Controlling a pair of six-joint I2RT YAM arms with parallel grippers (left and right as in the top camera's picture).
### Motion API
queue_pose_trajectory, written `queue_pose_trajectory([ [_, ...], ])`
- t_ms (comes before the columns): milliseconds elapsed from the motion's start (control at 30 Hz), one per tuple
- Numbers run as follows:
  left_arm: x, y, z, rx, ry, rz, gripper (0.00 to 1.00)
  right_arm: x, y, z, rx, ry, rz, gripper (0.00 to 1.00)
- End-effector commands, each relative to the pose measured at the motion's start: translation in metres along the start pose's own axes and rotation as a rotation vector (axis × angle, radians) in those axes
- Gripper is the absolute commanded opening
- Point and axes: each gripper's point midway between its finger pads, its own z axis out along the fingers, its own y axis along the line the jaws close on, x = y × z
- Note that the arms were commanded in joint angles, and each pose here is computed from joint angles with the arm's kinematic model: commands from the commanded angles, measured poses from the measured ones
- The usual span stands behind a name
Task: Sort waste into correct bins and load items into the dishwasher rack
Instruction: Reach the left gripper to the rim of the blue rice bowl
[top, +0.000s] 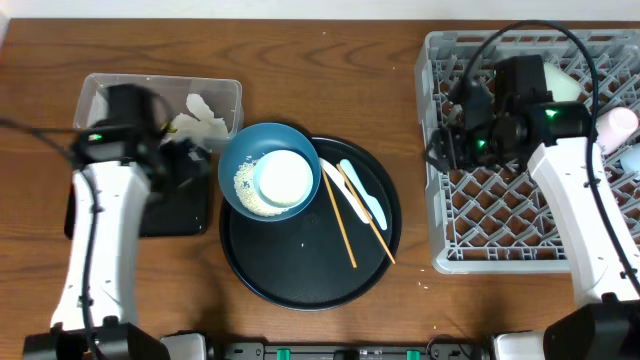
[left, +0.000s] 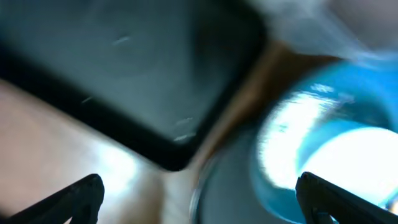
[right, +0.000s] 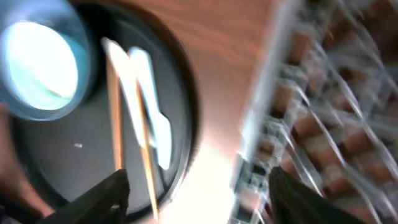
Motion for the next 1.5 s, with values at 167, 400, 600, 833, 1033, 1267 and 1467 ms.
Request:
queue_pose_trajectory([
  [167, 0.031, -0.099, 0.003, 0.127, -0.061, 0.324, 1.00, 0.011, -0.048, -0.007, 0.292, 0.016, 0.195, 0.61],
  [400, 0.075, -0.146, 0.039, 0.124, 0.018, 0.495, 1.00, 0.011, -0.048, -0.007, 0.293, 0.016, 0.194, 0.63],
  [600, 0.096, -0.159, 0.070, 0.086, 0.080, 0.557, 0.99, 0.012, -0.048, -0.007, 0.294, 0.019, 0.194, 0.63],
  [833, 0.099, -0.167, 0.085, 0.086, 0.084, 0.568, 0.99, 0.013, -0.048, -0.007, 0.294, 0.023, 0.195, 0.63],
  [1033, 0.100, -0.167, 0.090, 0.081, 0.089, 0.568, 0.98, 0.015, -0.048, -0.007, 0.294, 0.031, 0.196, 0.63],
  [1267, 0.102, -0.164, 0.094, 0.071, 0.099, 0.570, 0.97, 0.017, -0.048, -0.007, 0.295, 0.041, 0.198, 0.63],
  [1467, 0.106, -0.160, 0.102, 0.051, 0.121, 0.573, 0.97, 0.017, -0.048, -0.007, 0.295, 0.042, 0.198, 0.63],
])
